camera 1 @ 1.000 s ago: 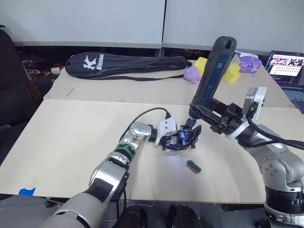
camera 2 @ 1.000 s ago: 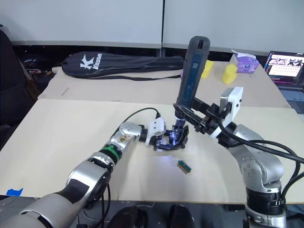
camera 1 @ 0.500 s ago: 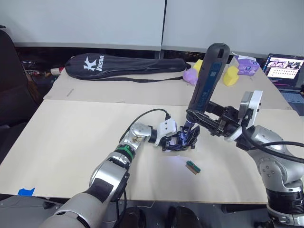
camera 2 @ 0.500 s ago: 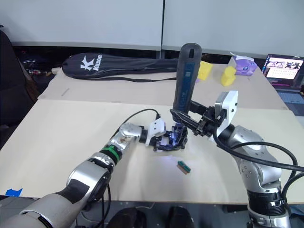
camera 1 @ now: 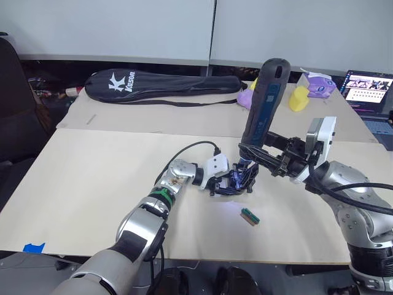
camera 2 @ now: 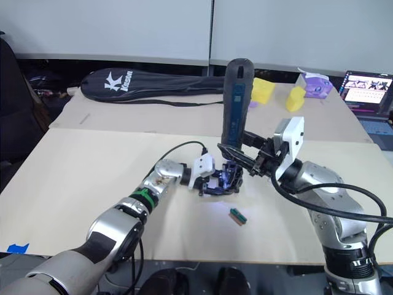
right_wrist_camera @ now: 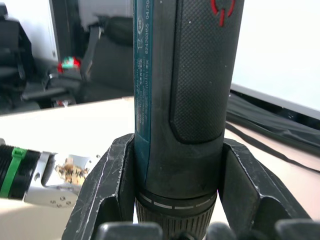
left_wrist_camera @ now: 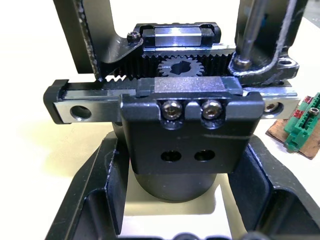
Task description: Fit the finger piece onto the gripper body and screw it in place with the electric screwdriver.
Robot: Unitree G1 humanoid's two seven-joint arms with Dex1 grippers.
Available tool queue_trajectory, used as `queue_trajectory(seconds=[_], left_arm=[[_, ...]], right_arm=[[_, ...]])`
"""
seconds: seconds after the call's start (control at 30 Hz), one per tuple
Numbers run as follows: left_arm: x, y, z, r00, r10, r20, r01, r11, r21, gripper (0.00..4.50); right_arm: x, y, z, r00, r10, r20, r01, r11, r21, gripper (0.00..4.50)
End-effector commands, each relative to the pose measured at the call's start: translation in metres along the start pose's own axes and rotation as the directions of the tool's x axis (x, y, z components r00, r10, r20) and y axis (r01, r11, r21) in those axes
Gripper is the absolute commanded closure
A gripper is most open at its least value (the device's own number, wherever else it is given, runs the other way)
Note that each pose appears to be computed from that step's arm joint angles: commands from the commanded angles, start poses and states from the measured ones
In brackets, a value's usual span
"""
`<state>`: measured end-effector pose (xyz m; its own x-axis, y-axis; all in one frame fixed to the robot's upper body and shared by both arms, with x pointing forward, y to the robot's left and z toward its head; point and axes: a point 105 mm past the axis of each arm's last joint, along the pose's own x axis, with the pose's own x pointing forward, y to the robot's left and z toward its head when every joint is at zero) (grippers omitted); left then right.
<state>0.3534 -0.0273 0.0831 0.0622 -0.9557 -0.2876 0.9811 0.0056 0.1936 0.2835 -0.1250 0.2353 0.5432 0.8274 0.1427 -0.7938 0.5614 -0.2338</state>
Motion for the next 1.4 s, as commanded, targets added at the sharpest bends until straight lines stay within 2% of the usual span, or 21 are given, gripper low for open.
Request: queue_trajectory(seconds=[0.03, 0.27, 0.37, 0.5, 0.57, 0.63, 0.67, 0.8, 0.93, 1.03, 1.1, 1.27, 1.4], left_arm=[[-0.003, 0.006, 0.006, 1.0, 0.019, -0.004, -0.019, 0.999, 0.036, 2.22], [-0.001, 0.0, 0.0, 1.0, -0.011, -0.02, 0.011, 0.999, 0.037, 2.22], [-0.001, -0.002, -0.002, 0.999, -0.019, -0.026, 0.02, 0.999, 0.036, 2.22], [-0.003, 0.003, -0.002, 0.999, 0.01, -0.041, -0.008, 0.999, 0.044, 2.22], [-0.009, 0.007, 0.001, 0.999, 0.007, -0.041, -0.005, 0.999, 0.048, 1.14], [-0.019, 0.01, 0.004, 0.999, -0.007, -0.044, 0.01, 0.997, 0.078, 0.25], [-0.024, 0.011, 0.006, 0.999, -0.019, -0.042, 0.023, 0.995, 0.094, 0.0], [-0.053, 0.002, 0.012, 0.989, -0.148, -0.031, 0.151, 0.978, 0.145, 0.0], [-0.07, -0.026, 0.013, 0.953, -0.302, -0.016, 0.301, 0.942, 0.146, 0.0], [-0.066, -0.054, 0.014, 0.927, -0.374, 0.024, 0.368, 0.92, 0.131, 0.0], [-0.062, -0.061, 0.015, 0.924, -0.38, 0.043, 0.372, 0.919, 0.127, 0.0], [-0.045, -0.066, 0.008, 0.932, -0.36, 0.049, 0.353, 0.929, 0.107, 0.0], [-0.03, -0.062, 0.01, 0.937, -0.345, 0.059, 0.339, 0.936, 0.099, 0.0]], right_arm=[[0.003, -0.006, 0.028, 0.999, -0.042, 0.023, 0.043, 0.997, -0.064, 2.6], [0.012, 0.009, 0.081, 0.981, 0.016, 0.194, 0.008, 0.993, -0.119, 2.6], [0.013, 0.013, 0.086, 0.976, 0.022, 0.218, 0.001, 0.995, -0.103, 2.6], [0.009, 0.032, 0.082, 0.975, 0.119, 0.19, -0.109, 0.992, -0.061, 2.6], [0.003, 0.047, 0.078, 0.969, 0.187, 0.161, -0.188, 0.982, -0.012, 2.6], [-0.003, 0.052, 0.072, 0.973, 0.194, 0.125, -0.196, 0.981, -0.001, 2.6], [-0.005, 0.052, 0.069, 0.977, 0.18, 0.114, -0.182, 0.983, 0.002, 2.6], [-0.02, 0.057, 0.055, 0.993, 0.094, 0.069, -0.096, 0.995, 0.021, 2.6], [-0.037, 0.052, 0.041, 0.995, -0.089, 0.046, 0.088, 0.996, 0.022, 2.6], [-0.05, 0.049, 0.024, 0.976, -0.219, 0.006, 0.219, 0.975, 0.03, 2.6], [-0.054, 0.049, 0.019, 0.964, -0.264, 0.002, 0.264, 0.964, 0.013, 2.6], [-0.064, 0.044, 0.004, 0.916, -0.4, -0.005, 0.4, 0.916, -0.009, 2.6], [-0.064, 0.052, -0.004, 0.912, -0.41, 0.0, 0.41, 0.912, 0.013, 2.6]])
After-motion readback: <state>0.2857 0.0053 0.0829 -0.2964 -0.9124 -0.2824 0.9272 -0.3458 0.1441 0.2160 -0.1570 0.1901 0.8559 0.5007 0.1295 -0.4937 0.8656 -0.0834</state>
